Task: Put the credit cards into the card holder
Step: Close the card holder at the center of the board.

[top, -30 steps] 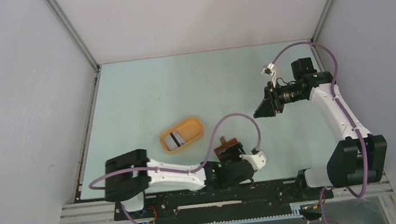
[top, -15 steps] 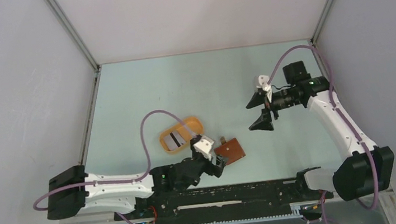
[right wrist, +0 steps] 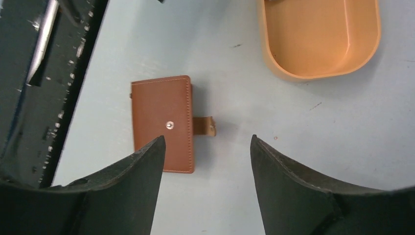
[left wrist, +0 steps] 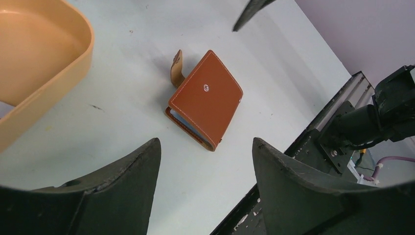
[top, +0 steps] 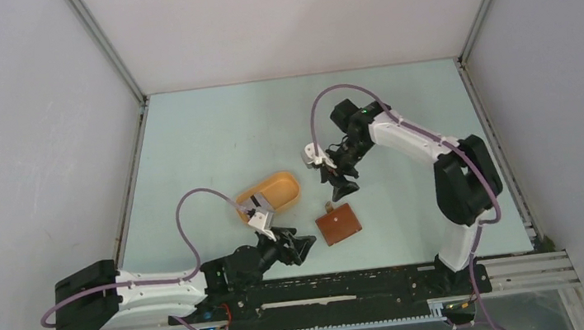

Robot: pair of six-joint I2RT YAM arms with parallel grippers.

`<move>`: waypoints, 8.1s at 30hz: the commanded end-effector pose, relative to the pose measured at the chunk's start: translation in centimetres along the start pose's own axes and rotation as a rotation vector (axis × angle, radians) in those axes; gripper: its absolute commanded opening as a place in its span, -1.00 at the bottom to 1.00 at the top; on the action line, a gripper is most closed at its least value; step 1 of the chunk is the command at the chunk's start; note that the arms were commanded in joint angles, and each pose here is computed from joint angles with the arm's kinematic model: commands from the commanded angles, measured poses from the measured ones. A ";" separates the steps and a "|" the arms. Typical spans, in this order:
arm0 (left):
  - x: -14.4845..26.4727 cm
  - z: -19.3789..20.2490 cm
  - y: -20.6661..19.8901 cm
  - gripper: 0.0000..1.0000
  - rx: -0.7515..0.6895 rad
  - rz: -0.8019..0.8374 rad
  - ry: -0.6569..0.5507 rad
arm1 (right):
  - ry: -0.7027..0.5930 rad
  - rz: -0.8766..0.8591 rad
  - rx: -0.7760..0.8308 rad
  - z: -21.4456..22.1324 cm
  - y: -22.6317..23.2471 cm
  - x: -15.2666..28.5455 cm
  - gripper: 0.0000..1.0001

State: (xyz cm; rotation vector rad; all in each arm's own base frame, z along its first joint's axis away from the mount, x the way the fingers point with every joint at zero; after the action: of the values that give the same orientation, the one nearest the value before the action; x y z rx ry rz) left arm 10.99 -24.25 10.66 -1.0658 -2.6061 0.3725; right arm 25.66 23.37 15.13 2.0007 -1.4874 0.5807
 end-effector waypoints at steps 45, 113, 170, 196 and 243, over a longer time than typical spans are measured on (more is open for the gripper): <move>-1.8 -0.2 -1.4 0.22 0.215 0.102 -0.076 | 0.228 -0.095 0.016 2.6 -1.1 -5.1 -1.00; -7.9 5.6 1.2 -0.99 0.520 0.015 0.128 | 0.343 -0.087 0.073 5.1 2.4 -6.6 -1.00; -12.4 2.2 0.5 -0.92 0.629 0.109 0.025 | 0.364 -0.062 0.083 5.1 2.6 -7.0 -1.00; -10.3 6.5 1.8 -1.00 0.620 0.024 0.184 | 0.334 -0.018 0.077 4.3 2.1 -6.6 -1.00; -10.4 6.4 1.4 -1.00 0.607 0.046 0.199 | 0.486 -0.056 0.089 7.0 2.9 -9.3 -0.75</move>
State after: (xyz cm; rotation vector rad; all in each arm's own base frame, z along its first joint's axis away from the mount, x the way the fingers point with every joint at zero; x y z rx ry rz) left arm 17.84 -31.67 3.77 -0.8776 -2.1323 1.0337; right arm 21.40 24.01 6.48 1.7842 -1.1982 1.0296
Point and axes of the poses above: each gripper's point midway between its finger pads, its own x axis back along the fingers, its own y axis along the line the jaws close on, z = x × y, the point moved 4 cm from there along x, back along the fingers, and after that the axes turned 10 degrees about -x, right-handed, at the moved point
